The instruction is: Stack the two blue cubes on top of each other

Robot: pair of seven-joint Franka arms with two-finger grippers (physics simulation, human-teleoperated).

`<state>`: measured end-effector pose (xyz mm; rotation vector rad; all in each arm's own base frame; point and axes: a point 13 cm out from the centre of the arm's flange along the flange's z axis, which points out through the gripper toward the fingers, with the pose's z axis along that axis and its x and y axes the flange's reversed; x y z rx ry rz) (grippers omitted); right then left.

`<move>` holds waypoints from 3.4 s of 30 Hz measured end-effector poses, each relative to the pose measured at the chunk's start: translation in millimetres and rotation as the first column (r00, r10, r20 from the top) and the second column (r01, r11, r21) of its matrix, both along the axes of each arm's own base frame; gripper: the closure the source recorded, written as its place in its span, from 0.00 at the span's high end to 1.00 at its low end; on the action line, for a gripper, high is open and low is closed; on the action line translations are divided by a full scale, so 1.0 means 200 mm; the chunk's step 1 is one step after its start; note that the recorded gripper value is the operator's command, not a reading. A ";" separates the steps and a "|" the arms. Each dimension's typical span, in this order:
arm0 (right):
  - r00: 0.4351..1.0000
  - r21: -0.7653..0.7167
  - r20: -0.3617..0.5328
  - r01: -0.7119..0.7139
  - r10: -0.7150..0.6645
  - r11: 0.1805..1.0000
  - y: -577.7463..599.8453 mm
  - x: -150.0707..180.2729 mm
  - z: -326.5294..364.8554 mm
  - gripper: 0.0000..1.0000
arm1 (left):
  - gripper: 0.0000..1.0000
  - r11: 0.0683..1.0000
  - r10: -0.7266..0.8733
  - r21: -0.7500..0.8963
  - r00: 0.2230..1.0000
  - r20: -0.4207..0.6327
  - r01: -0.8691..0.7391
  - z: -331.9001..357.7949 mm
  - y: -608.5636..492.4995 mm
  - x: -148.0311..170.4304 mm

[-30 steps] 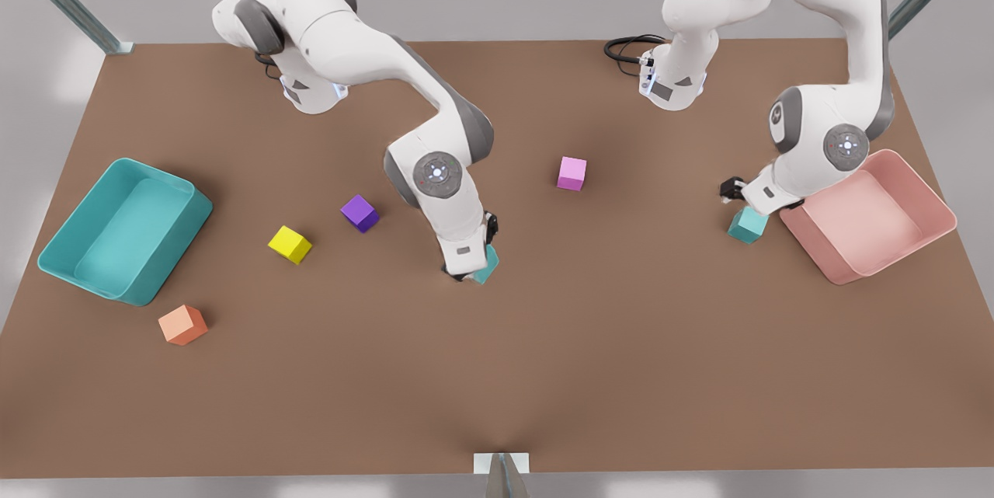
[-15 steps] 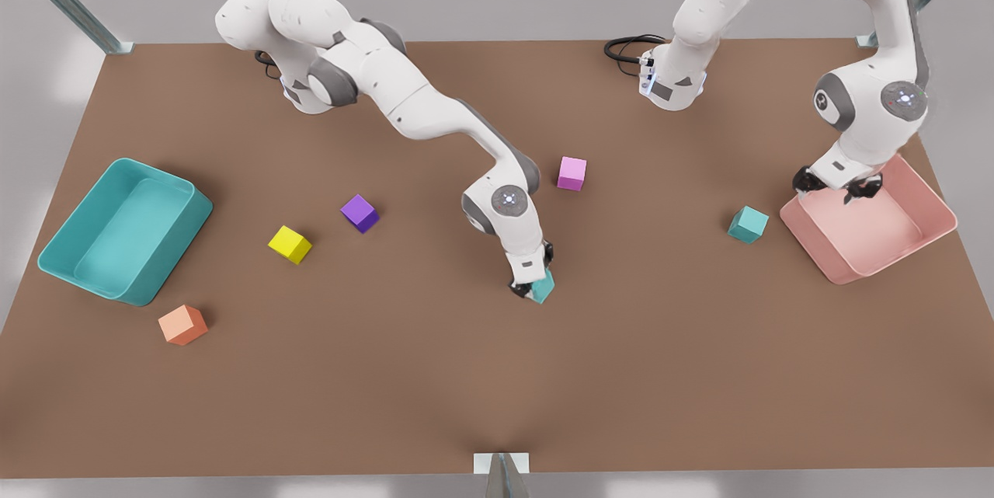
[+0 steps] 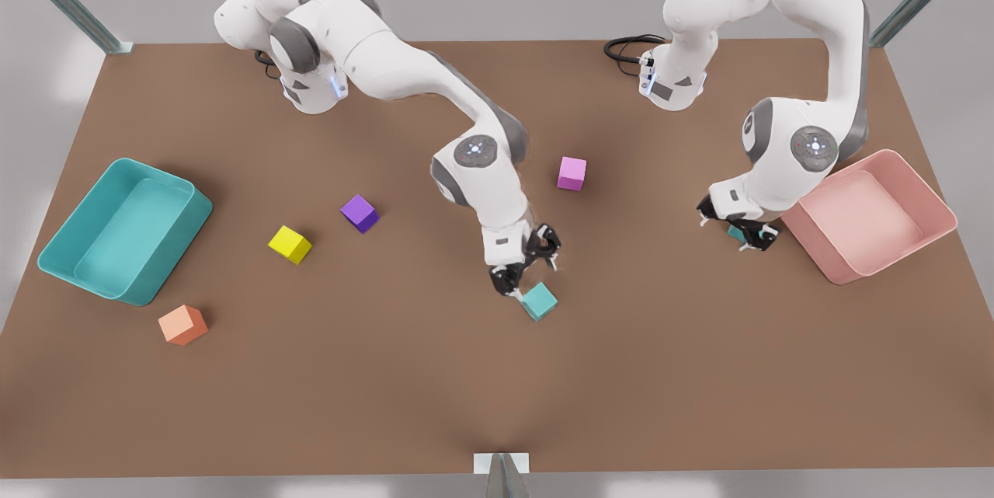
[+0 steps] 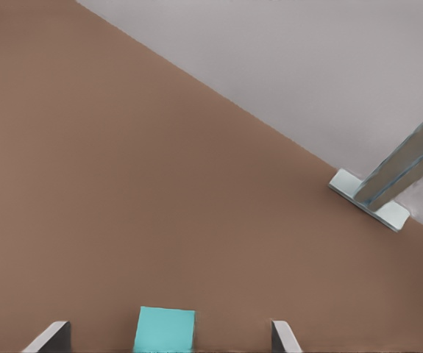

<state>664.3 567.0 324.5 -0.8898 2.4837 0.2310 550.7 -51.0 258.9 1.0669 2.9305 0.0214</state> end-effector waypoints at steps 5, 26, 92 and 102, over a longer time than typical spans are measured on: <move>0.870 -0.124 -0.245 0.409 -0.427 0.904 -1.76 0.30 0.45 1.00 | 1.00 0.998 0.000 0.062 0.995 -0.102 0.006 -0.36 0.32 -0.27; 0.541 -0.349 -0.485 0.601 -0.687 0.719 -2.97 -0.79 -0.58 1.00 | 1.00 0.996 -0.069 0.062 0.998 -0.003 0.069 -0.77 0.84 -0.32; 0.501 -0.375 -0.413 0.667 -0.760 0.643 -3.08 -0.83 0.40 1.00 | 0.65 1.000 0.008 0.023 0.999 0.054 -0.009 -0.59 0.51 0.09; 0.499 -0.375 -0.413 0.669 -0.762 0.641 -3.09 -0.83 0.40 1.00 | 0.65 0.990 -0.122 -0.064 0.993 0.001 0.122 -0.38 -1.22 0.14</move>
